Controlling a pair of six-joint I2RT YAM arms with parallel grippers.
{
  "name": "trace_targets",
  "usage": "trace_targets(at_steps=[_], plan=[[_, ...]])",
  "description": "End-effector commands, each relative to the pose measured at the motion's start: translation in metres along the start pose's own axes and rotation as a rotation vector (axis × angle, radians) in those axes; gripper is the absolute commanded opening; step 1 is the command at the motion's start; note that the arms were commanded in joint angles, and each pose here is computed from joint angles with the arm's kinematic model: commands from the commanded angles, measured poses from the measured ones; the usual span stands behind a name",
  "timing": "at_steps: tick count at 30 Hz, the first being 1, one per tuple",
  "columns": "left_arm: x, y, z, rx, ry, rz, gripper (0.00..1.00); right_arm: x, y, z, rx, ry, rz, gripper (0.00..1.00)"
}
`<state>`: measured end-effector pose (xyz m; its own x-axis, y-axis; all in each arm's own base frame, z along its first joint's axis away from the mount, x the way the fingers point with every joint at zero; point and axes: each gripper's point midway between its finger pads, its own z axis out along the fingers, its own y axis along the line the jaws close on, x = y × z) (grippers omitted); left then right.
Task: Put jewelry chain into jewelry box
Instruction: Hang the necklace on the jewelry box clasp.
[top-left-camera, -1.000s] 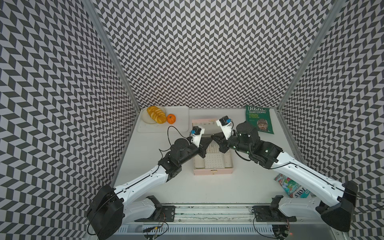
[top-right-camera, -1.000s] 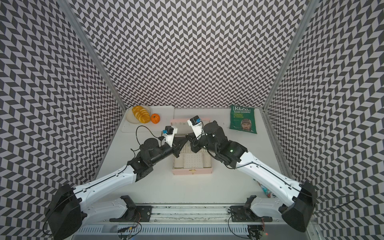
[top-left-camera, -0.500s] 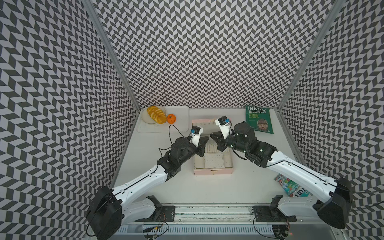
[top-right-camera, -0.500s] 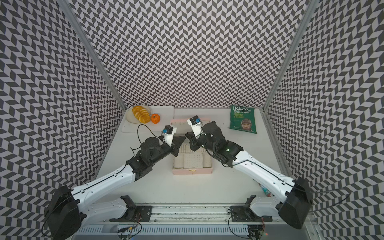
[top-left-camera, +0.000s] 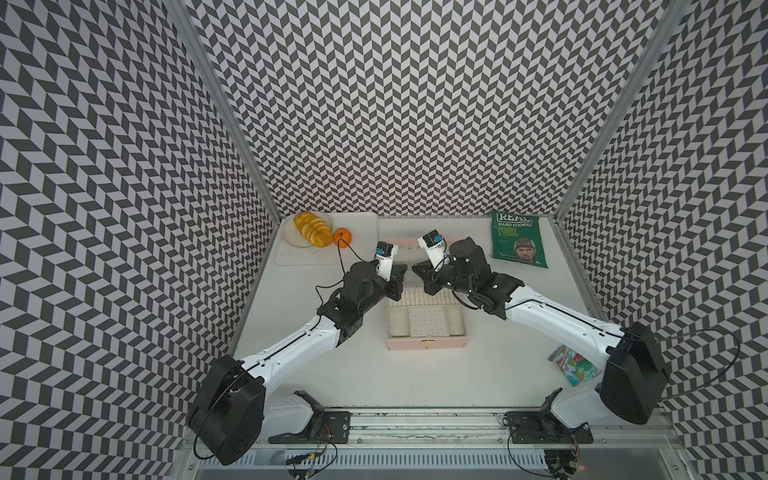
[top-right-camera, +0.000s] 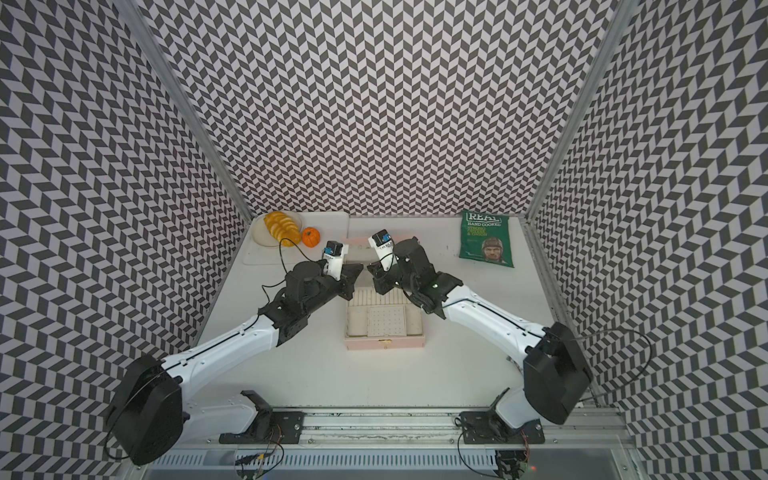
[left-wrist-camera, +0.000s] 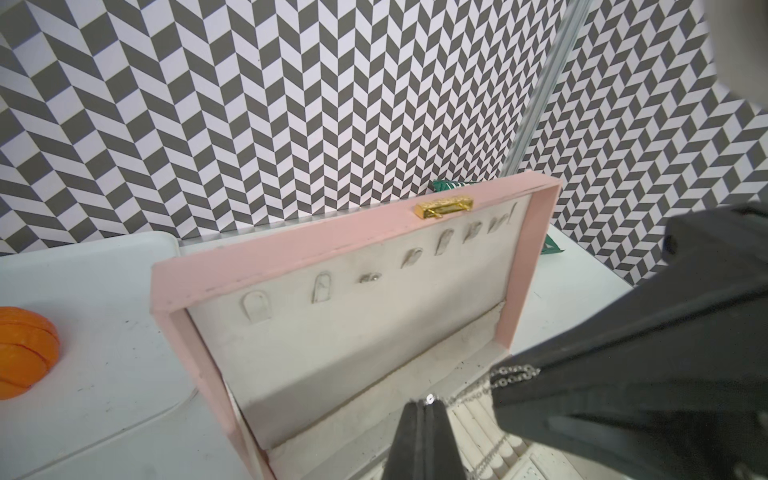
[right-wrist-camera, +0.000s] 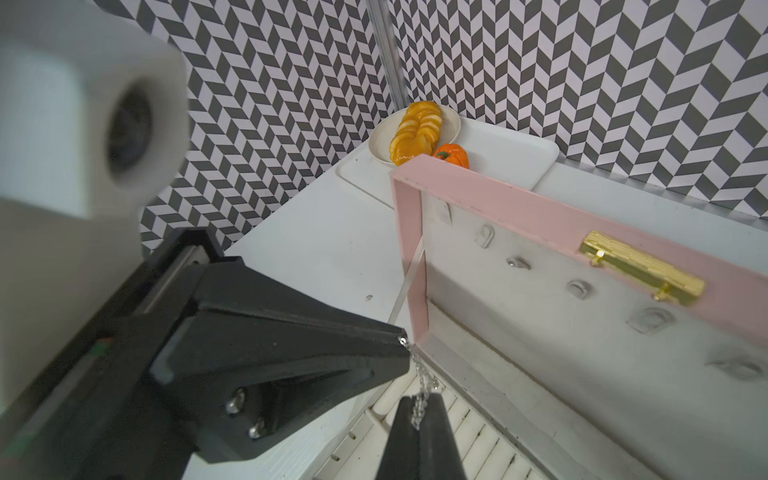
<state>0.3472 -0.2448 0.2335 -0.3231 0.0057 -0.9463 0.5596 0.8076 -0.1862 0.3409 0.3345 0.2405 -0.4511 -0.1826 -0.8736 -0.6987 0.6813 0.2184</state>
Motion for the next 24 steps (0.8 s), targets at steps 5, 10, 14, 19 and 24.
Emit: trace_targets(at_steps=[5,10,14,19,24], plan=[[-0.026,0.006,0.017,0.008,-0.045,0.002,0.0,-0.038,-0.009,0.012,-0.009,-0.103,-0.012,0.0],[-0.028,0.012,0.028,0.005,-0.043,-0.006,0.0,-0.043,-0.022,0.021,0.01,-0.111,0.001,0.0],[-0.033,0.017,0.034,-0.002,-0.046,-0.01,0.0,-0.049,-0.031,0.027,0.019,-0.117,0.014,0.0],[-0.039,0.023,0.036,-0.014,-0.061,-0.022,0.0,-0.054,-0.036,0.031,0.013,-0.124,0.02,0.0],[-0.044,0.026,0.038,-0.021,-0.069,-0.027,0.0,-0.056,-0.04,0.035,0.014,-0.127,0.029,0.0]])
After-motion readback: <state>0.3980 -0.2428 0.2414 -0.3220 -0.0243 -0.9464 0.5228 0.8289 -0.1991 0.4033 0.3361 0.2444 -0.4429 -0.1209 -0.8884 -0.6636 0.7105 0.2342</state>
